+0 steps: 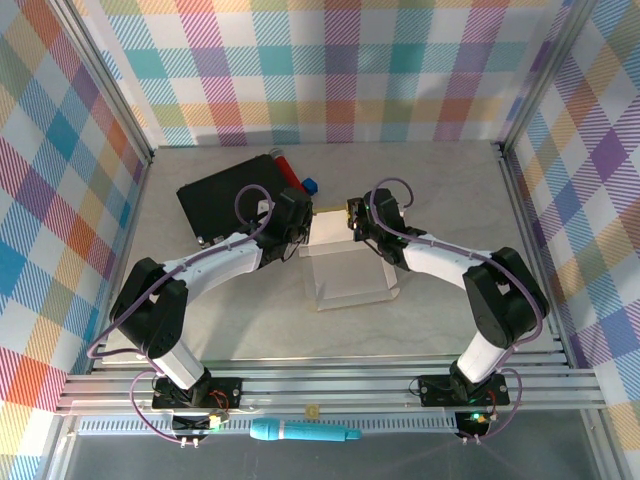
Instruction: Fold the paper box
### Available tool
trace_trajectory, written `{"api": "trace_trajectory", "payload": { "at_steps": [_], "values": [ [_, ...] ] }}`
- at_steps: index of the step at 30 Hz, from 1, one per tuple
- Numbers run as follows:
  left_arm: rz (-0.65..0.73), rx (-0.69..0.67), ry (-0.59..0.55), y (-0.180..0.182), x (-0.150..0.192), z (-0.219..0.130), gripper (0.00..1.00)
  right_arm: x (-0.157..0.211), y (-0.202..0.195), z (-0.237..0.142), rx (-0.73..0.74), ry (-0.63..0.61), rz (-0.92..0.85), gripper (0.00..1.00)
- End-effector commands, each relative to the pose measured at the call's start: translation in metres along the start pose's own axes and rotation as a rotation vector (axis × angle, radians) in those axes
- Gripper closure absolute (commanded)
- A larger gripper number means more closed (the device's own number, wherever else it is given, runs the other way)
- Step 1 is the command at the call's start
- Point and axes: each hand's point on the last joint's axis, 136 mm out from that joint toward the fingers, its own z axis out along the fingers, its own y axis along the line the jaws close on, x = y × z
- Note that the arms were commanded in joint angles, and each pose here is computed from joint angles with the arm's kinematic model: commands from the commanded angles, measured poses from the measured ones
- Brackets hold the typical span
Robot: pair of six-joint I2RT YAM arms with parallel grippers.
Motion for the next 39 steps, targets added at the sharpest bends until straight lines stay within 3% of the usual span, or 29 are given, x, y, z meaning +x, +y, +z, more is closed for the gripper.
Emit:
{"api": "trace_trajectory", "payload": {
  "at_steps": [1, 7, 15, 16, 19, 20, 22, 23, 26, 28, 31, 34, 39],
  "values": [
    [-0.01, 0.004, 0.059, 0.001, 0.013, 0.001, 1.0, 0.014, 0.024, 0.003, -0.069, 0.054, 0.006, 0.8],
    [-0.015, 0.002, 0.07, 0.001, 0.016, 0.003, 1.0, 0.015, 0.028, 0.005, -0.076, 0.06, -0.006, 0.81],
    [-0.009, 0.01, 0.087, -0.002, 0.018, 0.002, 1.0, 0.007, 0.034, -0.004, -0.087, 0.018, -0.015, 0.98],
    [-0.001, 0.015, 0.092, -0.005, 0.017, 0.0, 0.95, 0.004, 0.042, -0.01, -0.102, -0.001, -0.037, 0.99],
    [0.12, 0.066, 0.11, -0.03, 0.01, -0.013, 0.45, -0.004, 0.059, -0.029, -0.072, -0.043, -0.074, 1.0],
    [0.179, 0.077, 0.108, -0.038, 0.005, -0.022, 0.34, -0.008, 0.063, -0.034, -0.062, -0.05, -0.059, 1.0],
    [0.303, 0.103, 0.101, -0.049, -0.009, -0.039, 0.2, -0.015, 0.065, -0.044, -0.024, -0.05, -0.016, 1.0],
    [0.364, 0.104, 0.092, -0.05, -0.019, -0.048, 0.17, -0.019, 0.063, -0.049, 0.009, -0.051, 0.01, 1.0],
    [0.471, 0.096, 0.1, -0.033, -0.046, -0.065, 0.2, -0.029, 0.064, -0.061, 0.047, -0.075, 0.052, 1.0],
    [0.464, 0.056, 0.122, -0.009, -0.064, -0.067, 0.23, -0.033, 0.065, -0.066, 0.057, -0.079, 0.093, 1.0],
    [0.363, 0.025, 0.167, 0.026, -0.082, -0.058, 0.48, -0.039, 0.071, -0.072, 0.059, -0.087, 0.133, 1.0],
    [0.244, 0.081, 0.252, 0.034, -0.078, -0.033, 0.7, -0.041, 0.078, -0.076, 0.058, -0.085, 0.15, 1.0],
    [0.294, 0.088, 0.424, 0.032, -0.042, 0.014, 0.86, -0.044, 0.078, -0.078, 0.067, -0.088, 0.189, 1.0]
  ]
}}
